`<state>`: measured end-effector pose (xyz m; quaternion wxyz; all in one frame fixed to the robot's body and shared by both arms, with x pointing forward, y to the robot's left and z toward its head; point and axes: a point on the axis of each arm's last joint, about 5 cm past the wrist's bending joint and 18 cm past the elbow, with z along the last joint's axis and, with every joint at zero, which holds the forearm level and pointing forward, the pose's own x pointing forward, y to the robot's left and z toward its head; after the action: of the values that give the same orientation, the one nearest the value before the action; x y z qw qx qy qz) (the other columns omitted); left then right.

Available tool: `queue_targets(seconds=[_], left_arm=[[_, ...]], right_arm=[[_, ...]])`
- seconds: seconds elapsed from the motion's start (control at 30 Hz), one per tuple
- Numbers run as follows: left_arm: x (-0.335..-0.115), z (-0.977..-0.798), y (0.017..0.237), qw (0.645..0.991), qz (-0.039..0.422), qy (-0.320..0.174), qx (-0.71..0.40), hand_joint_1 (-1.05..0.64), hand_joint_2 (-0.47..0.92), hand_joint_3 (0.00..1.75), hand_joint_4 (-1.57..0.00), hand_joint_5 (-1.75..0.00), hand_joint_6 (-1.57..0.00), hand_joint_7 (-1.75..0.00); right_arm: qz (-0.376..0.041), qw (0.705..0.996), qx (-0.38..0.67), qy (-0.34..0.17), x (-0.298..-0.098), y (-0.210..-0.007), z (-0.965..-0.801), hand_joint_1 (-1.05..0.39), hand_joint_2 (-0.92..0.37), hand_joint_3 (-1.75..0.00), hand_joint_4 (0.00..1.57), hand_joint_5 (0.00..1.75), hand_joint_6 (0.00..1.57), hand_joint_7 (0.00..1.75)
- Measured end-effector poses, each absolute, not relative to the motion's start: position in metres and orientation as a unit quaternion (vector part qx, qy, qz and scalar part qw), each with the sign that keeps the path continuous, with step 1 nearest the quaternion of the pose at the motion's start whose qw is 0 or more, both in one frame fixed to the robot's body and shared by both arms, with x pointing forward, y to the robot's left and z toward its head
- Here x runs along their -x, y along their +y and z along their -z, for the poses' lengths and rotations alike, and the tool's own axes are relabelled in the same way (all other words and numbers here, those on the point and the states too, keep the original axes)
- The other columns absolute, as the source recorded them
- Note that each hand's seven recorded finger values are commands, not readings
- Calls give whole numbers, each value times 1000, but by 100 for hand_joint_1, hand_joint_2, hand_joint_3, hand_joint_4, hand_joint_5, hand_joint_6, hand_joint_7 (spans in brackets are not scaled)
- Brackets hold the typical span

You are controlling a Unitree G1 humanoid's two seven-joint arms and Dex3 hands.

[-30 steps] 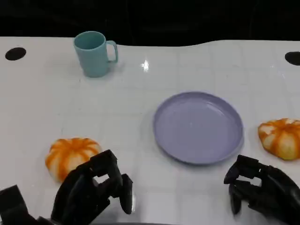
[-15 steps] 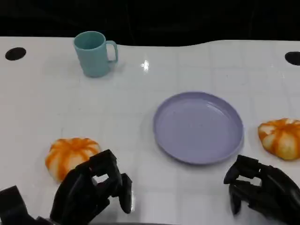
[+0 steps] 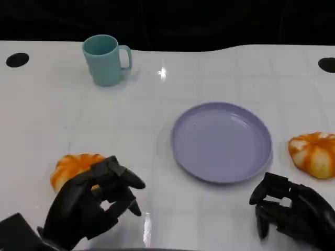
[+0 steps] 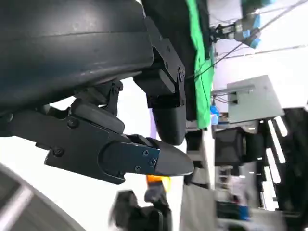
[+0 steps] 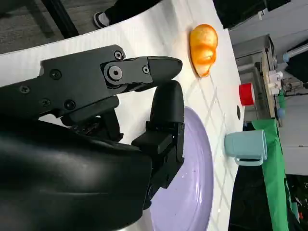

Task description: Grasp the bread from the table and place it into the plate.

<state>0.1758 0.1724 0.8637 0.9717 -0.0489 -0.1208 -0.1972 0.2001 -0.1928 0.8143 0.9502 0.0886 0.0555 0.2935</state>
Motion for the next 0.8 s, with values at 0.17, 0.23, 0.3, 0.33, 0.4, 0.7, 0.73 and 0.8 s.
queue_targets(seconds=[0.17, 0.23, 0.3, 0.33, 0.4, 0.7, 0.73, 0.8], left_arm=[[-177, -880, 182, 971, 192, -135, -50, -64, 92, 20, -47, -96, -42, -56], [-178, -887, 184, 968, 191, -137, -87, -63, 92, 16, -41, -89, -39, -49], [-177, -895, 188, 964, 188, -139, -131, -62, 92, 14, -36, -84, -37, -46], [-177, -899, 189, 961, 186, -138, -154, -62, 92, 13, -33, -83, -36, -45], [-176, -904, 192, 954, 185, -133, -192, -62, 92, 13, -31, -82, -36, -44], [-176, -930, 206, 878, 192, -116, -422, -63, 92, 6, -3, -66, -25, -24], [-176, -933, 207, 862, 191, -109, -457, -60, 92, 5, -3, -56, -25, -18], [-176, -940, 206, 827, 184, -93, -522, -57, 91, 2, -5, -43, -27, -10]], right_arm=[[-293, 950, -89, 57, -200, -193, -815, -52, -92, -23, 66, 175, 70, 134], [-294, 950, -91, 59, -200, -192, -815, -52, -92, -23, 67, 175, 70, 133], [-294, 950, -91, 59, -200, -192, -815, -52, -92, -23, 67, 175, 71, 133], [-294, 950, -92, 59, -200, -192, -815, -52, -92, -23, 67, 175, 71, 132], [-295, 949, -92, 59, -200, -192, -815, -52, -92, -22, 68, 175, 71, 132], [-295, 949, -91, 58, -200, -192, -815, -51, -92, -26, 67, 175, 70, 132], [-295, 949, -91, 57, -200, -192, -815, -52, -92, -25, 67, 175, 70, 132], [-295, 949, -91, 57, -200, -192, -815, -52, -92, -25, 67, 175, 70, 133]])
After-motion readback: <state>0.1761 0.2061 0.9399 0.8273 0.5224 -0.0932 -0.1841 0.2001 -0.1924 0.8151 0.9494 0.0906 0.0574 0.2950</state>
